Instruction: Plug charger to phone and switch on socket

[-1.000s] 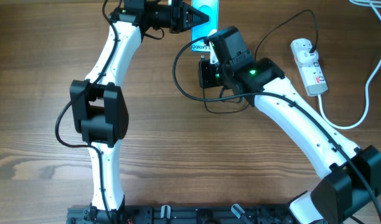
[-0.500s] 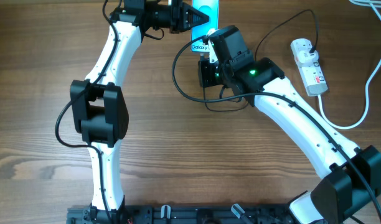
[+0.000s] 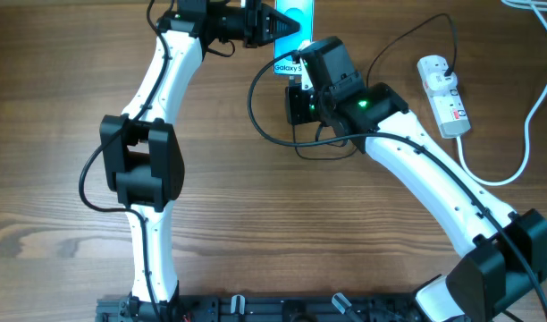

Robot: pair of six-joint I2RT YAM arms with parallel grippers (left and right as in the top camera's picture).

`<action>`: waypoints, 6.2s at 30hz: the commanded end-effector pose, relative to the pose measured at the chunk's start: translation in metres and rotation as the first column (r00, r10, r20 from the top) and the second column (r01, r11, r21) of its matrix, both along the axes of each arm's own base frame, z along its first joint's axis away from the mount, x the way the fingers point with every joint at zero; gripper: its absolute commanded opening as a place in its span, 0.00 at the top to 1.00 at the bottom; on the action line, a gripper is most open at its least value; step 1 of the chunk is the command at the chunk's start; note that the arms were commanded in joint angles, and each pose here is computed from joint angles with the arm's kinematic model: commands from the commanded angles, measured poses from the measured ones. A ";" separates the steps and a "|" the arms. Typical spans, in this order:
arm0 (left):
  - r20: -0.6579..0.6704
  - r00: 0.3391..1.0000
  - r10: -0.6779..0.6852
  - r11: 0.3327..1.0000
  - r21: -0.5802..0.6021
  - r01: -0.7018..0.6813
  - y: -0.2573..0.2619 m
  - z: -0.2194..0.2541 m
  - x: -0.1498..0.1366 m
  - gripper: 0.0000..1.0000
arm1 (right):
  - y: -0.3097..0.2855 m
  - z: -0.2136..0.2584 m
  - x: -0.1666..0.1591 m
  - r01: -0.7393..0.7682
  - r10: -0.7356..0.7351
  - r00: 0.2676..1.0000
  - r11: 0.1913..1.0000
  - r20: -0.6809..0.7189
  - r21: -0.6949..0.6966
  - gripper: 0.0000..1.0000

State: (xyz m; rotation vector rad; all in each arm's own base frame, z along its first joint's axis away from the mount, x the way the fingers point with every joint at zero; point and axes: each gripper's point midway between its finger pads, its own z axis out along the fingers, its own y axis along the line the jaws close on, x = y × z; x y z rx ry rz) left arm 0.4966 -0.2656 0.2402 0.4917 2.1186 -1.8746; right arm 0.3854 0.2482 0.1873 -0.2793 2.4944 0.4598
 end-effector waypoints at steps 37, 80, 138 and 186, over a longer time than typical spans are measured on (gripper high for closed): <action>0.094 0.993 -0.065 0.996 -0.058 0.071 0.002 0.031 -0.015 0.96 | 0.006 0.002 0.002 -0.001 0.001 1.000 1.000 -0.007 0.031 0.96; 0.127 0.988 -0.092 0.992 -0.075 0.102 0.002 0.033 -0.020 0.96 | 0.003 -0.003 -0.007 -0.012 0.015 0.998 0.999 -0.068 0.043 0.96; 0.145 0.985 -0.095 0.992 -0.068 0.106 -0.002 0.031 -0.022 0.96 | 0.005 -0.004 -0.002 -0.011 0.014 0.998 0.999 -0.057 0.049 0.96; 0.164 0.983 -0.077 0.995 -0.050 0.087 -0.002 0.027 -0.018 0.96 | 0.006 -0.005 0.002 -0.030 0.031 0.999 0.999 -0.031 0.031 0.96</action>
